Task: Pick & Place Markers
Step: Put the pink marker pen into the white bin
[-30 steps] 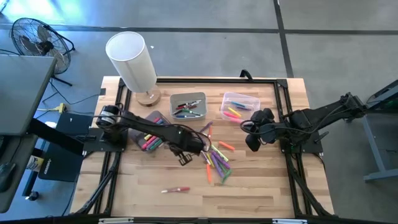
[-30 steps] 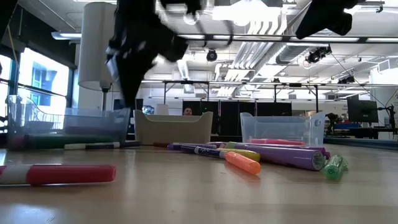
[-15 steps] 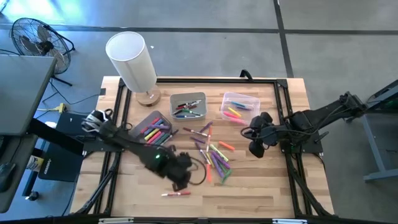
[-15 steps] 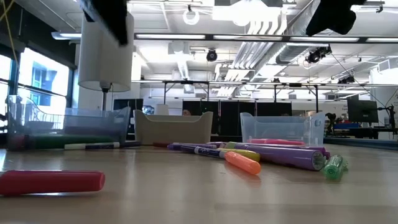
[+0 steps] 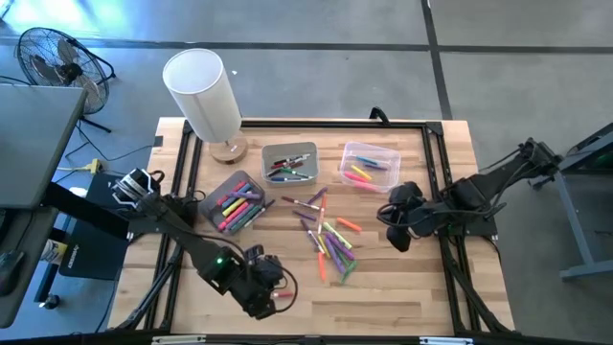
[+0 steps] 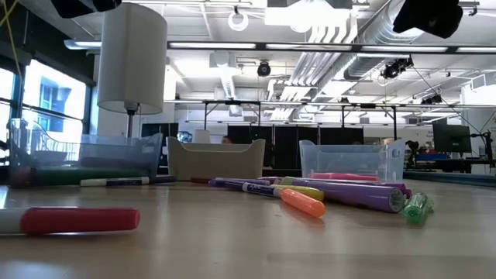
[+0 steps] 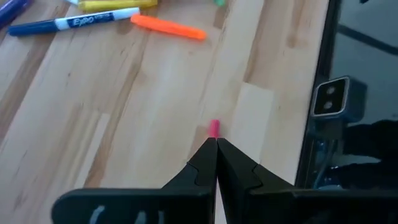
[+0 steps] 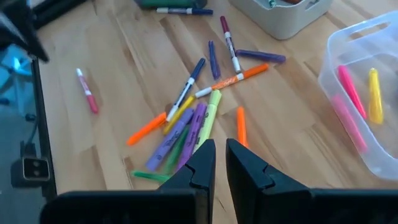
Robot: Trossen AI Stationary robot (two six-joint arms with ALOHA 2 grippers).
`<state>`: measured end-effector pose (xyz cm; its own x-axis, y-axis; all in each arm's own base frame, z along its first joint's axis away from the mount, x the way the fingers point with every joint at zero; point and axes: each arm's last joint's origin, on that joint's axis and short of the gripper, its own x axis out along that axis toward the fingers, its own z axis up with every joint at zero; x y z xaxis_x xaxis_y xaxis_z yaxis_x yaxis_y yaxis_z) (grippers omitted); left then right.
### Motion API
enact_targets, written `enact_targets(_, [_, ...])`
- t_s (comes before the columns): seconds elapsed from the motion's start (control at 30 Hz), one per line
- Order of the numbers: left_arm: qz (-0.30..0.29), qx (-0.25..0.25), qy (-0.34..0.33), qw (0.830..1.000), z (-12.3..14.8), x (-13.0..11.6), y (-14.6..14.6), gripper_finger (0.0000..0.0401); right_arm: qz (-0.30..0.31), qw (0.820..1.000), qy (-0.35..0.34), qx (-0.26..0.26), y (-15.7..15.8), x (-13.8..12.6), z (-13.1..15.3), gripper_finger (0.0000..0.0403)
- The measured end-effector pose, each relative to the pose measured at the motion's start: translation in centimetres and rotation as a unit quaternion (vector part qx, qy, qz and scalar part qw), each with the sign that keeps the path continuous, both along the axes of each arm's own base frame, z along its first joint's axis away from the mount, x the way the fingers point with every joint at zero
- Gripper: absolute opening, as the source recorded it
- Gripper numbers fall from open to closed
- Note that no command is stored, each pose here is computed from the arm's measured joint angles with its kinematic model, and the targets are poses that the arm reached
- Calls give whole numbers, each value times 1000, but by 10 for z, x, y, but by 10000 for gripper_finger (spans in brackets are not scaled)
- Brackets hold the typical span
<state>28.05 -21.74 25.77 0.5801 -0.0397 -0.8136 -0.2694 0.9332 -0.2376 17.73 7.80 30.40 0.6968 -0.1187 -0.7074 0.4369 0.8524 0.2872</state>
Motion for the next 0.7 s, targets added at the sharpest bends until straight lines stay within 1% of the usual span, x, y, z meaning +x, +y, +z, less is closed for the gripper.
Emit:
enact_targets(0.13, [-14, 2, -5, 1000, 1, 2, 1, 3, -25, 1000, -11, 7, 2, -1, 0, 27])
enact_targets(0.27, [-29, 15, 21, 999, -2, -2, 3, 3, -49, 999, -20, 15, 1, -1, 1, 27])
enact_targets(0.43, [-53, 19, 61, 997, -5, -7, 5, 8, -66, 997, -24, 31, 1, -1, 1, 25])
enact_targets(0.53, [-60, 13, 75, 995, -8, -8, 5, 37, -70, 997, -24, 36, 1, -1, 1, 19])
enact_targets(0.7, [-65, 17, 74, 995, -22, -10, 6, 126, -77, 996, -27, 36, 1, -1, 1, 6])
